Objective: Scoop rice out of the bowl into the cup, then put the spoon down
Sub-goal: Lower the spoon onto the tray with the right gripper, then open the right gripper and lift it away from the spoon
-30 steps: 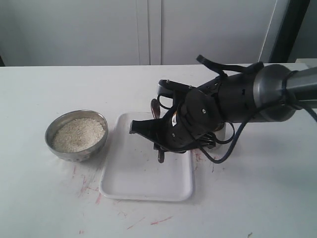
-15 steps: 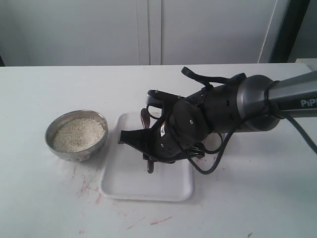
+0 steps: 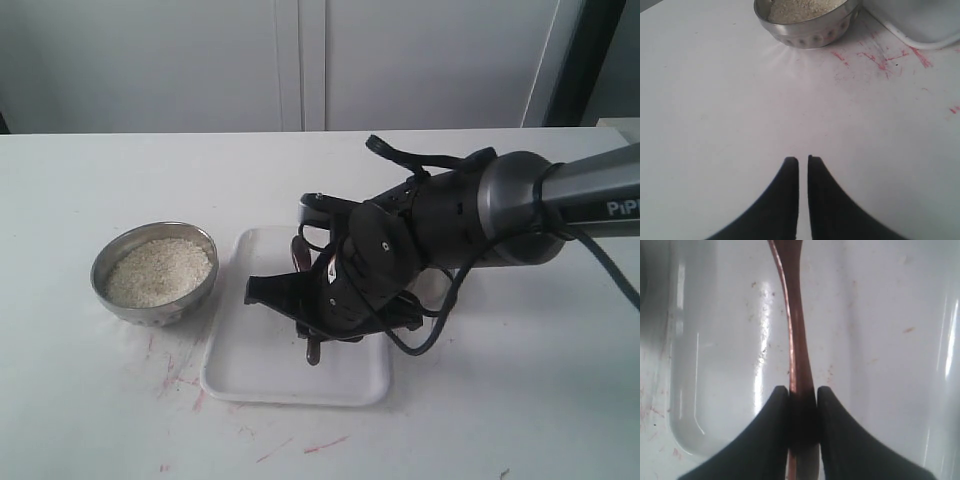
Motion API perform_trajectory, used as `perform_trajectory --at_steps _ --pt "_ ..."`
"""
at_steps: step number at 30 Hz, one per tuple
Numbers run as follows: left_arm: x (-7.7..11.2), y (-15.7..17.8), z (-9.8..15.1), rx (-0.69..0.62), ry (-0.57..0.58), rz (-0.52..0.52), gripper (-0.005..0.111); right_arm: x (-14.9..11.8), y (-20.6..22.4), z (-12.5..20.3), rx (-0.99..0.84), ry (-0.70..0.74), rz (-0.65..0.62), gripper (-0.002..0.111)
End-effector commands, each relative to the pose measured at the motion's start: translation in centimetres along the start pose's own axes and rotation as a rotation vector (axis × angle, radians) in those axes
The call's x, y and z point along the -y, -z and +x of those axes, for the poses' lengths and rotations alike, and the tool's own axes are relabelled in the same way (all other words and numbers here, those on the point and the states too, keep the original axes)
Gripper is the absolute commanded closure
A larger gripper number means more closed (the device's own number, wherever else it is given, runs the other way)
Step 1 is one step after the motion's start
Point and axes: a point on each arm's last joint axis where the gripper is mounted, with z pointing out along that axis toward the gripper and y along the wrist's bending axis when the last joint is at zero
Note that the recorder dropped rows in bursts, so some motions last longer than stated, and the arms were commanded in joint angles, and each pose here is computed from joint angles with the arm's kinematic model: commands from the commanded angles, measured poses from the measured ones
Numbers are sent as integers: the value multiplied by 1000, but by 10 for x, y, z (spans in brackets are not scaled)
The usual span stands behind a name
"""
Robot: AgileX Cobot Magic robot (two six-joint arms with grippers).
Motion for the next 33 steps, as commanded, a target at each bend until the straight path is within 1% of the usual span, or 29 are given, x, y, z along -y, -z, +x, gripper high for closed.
perform_trajectory --at_steps 1,7,17,31,33 --pt "2 -1 6 -45 4 18 92 -1 0 1 -12 -17 -5 108" --pt "2 -1 6 -45 4 18 92 -1 -2 2 -22 -44 -11 108" --pt "2 -1 6 -45 4 18 92 3 -18 8 -72 -87 11 108" --pt "2 -1 6 -45 4 18 92 1 -18 6 -45 -95 -11 108" --pt "2 -1 6 -45 4 18 92 1 -18 6 -45 -95 -11 106"
